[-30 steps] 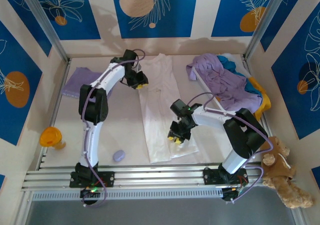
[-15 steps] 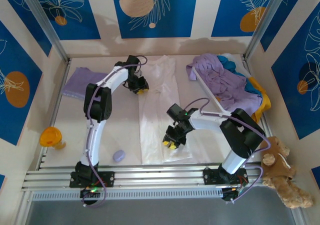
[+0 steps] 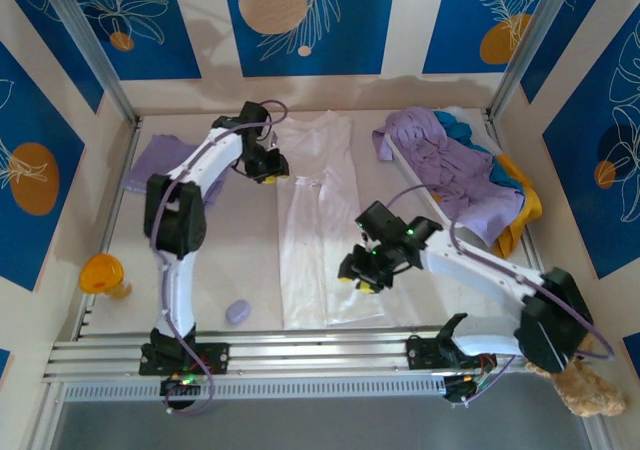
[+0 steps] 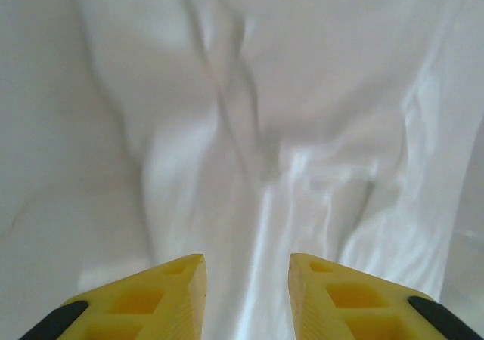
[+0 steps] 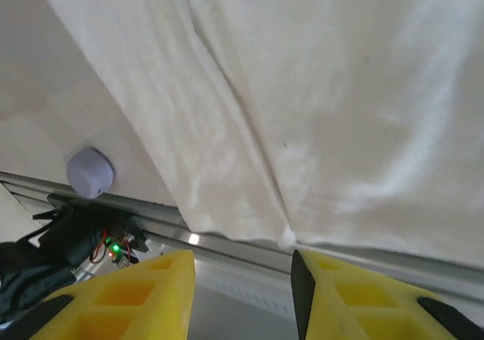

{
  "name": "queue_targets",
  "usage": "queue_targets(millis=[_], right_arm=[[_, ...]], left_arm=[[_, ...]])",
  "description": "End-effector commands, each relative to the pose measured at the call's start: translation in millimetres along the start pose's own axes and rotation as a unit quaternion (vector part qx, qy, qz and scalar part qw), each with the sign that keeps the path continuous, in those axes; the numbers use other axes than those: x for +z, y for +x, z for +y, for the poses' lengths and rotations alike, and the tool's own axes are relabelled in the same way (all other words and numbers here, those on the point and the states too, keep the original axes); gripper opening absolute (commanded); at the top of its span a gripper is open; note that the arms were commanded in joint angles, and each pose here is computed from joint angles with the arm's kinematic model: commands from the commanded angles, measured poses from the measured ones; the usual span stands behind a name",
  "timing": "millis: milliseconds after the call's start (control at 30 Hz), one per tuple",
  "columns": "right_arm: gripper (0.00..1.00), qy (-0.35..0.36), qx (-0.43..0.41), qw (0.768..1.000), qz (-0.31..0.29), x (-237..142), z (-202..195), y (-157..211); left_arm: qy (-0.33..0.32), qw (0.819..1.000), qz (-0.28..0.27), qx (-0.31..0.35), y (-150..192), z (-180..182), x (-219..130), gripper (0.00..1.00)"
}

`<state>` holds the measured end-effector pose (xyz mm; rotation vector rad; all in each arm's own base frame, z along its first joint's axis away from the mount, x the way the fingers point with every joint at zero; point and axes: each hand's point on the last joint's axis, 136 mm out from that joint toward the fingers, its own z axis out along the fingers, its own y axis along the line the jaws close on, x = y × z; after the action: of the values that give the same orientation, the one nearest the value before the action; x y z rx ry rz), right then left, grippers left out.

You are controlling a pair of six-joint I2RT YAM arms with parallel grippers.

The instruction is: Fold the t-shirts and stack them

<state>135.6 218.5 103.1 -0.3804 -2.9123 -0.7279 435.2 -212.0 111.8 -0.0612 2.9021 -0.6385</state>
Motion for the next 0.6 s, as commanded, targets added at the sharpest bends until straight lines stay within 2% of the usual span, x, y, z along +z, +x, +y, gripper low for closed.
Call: queue_targets(millis=[0,200,333,433,567], right_arm=[[0.51,0.090,0.025,0.996,-0.008,-5,-66,16],[0.52,0.127,0.054,0.990,-0.016,2,-113,22],[0.52,0.125,0.045,0.991,-0.021,10,-115,16],[0.51,0.122,0.032,0.992,-0.029,15,-112,8],[0.50,0.132,0.010,0.991,-0.029,18,-109,0]], left_arm=[[0.007,0.999,-0.016,0.038,43,-16,-37,0.36],[-0.009,0.999,0.028,0.042,156,-2,-33,0.38],[-0.028,0.998,0.042,0.045,217,12,-26,0.39],[-0.049,0.997,0.043,0.050,249,21,-30,0.39],[-0.033,0.998,0.043,0.028,278,27,-34,0.40]])
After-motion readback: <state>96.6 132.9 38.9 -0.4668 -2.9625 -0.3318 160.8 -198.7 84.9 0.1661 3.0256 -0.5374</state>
